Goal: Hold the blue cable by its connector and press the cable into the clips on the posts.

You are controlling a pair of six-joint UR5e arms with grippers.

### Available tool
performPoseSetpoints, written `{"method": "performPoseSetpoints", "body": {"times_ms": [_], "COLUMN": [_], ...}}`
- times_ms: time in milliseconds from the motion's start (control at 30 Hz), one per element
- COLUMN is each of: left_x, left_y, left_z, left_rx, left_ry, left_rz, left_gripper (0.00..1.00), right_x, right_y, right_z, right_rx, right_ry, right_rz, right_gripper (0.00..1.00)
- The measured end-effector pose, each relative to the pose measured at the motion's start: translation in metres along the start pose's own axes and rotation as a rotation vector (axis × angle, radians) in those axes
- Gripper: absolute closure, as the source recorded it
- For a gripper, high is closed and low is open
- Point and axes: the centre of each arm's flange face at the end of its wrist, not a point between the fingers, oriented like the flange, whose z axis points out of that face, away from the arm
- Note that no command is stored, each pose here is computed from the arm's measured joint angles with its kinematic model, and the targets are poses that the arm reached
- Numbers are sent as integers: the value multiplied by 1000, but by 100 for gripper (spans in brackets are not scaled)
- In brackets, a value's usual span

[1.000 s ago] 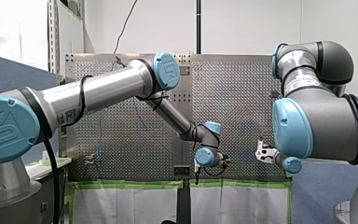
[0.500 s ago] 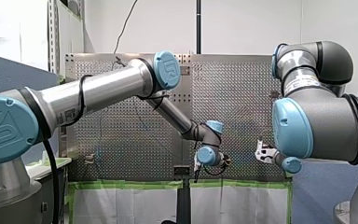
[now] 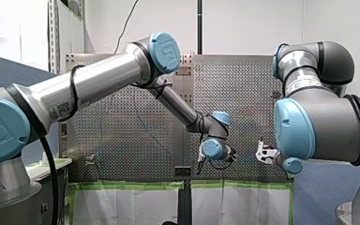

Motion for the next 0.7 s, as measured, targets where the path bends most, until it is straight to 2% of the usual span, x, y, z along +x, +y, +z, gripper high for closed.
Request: {"method": "performPoseSetpoints", "body": {"times_ms": [200,700], "left_x": [-23,-77], "left_y": [9,45], "left_z": [-10,-35], "left_rx": [-29,-73], "left_ry": [-55,-196], "left_rz": [-34,-224], "left_gripper": [0,0], "right_x": [0,-1], "right_y": [-1,-3], "right_z": [0,-1], "right_rx": [4,4], "right_ry": [0,-11], "right_rz": [0,1], "right_gripper": [100,100]}}
